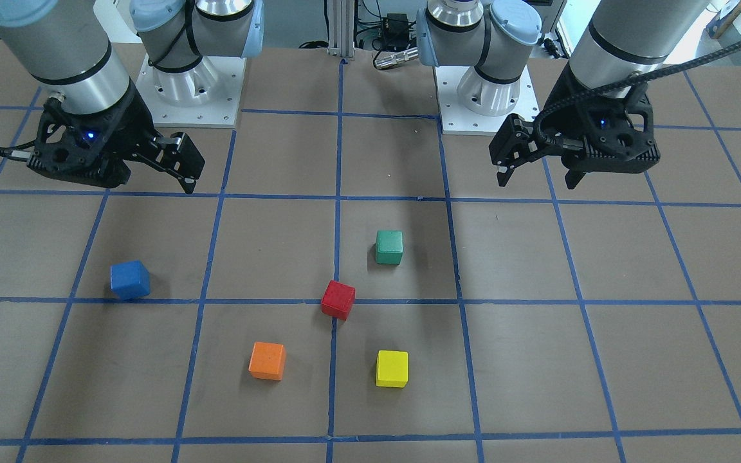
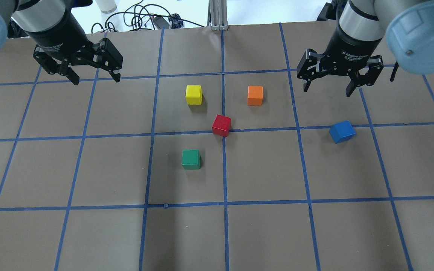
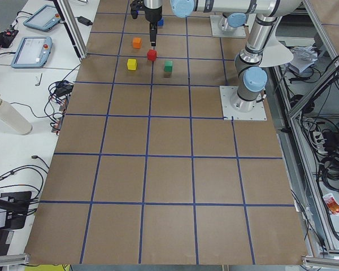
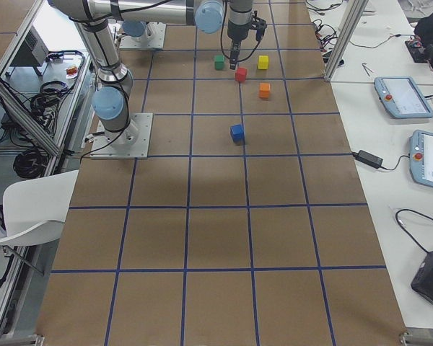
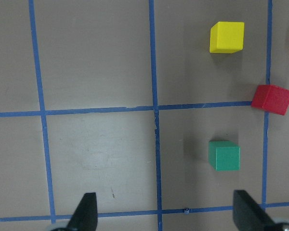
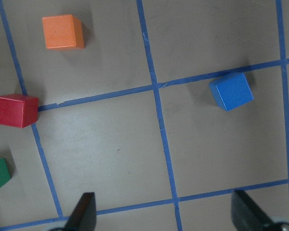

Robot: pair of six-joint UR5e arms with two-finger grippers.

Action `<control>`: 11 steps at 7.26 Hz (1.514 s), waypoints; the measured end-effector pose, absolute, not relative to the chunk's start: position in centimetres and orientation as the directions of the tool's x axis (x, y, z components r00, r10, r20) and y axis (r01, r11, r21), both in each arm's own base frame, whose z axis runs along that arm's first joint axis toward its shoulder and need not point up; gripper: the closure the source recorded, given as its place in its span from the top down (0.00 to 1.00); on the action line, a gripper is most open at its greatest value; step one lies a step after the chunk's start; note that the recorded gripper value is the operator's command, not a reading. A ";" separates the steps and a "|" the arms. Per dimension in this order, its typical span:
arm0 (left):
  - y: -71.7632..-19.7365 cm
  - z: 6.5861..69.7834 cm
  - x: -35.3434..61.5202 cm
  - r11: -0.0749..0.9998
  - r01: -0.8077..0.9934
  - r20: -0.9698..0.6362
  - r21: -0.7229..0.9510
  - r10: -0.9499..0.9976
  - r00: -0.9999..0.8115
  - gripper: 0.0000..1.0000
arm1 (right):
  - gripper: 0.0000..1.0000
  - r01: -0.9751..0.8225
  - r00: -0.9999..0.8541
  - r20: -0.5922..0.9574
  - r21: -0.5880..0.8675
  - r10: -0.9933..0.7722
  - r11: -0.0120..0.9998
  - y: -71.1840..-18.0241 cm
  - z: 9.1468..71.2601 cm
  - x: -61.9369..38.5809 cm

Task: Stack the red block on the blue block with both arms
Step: 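Move the right gripper down over the red cube, then close the right gripper on the red cube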

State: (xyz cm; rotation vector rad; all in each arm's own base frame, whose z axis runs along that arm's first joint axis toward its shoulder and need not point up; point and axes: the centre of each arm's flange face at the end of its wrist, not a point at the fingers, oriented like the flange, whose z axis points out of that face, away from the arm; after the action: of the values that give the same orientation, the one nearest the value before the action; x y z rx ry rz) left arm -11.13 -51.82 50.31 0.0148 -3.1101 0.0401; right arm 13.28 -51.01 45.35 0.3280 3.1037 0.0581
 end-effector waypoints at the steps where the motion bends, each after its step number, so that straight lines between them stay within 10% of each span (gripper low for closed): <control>1: -51.8 50.4 -11.2 1.000 -0.017 0.032 -0.026 -0.016 -0.999 1.00 | 1.00 0.250 -0.968 -0.015 0.037 0.251 0.967 -51.4 44.9 13.7; 11: -51.1 50.6 -12.7 0.999 -0.031 0.029 -0.031 -0.030 -0.999 1.00 | 1.00 0.307 -0.951 -0.054 -0.035 0.305 0.951 -56.4 30.0 30.7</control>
State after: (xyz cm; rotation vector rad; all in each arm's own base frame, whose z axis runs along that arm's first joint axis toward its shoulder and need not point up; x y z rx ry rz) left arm -12.67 -51.06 50.56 0.0474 -3.1122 0.0483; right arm 30.72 -56.44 30.01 0.4796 3.0557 -0.0665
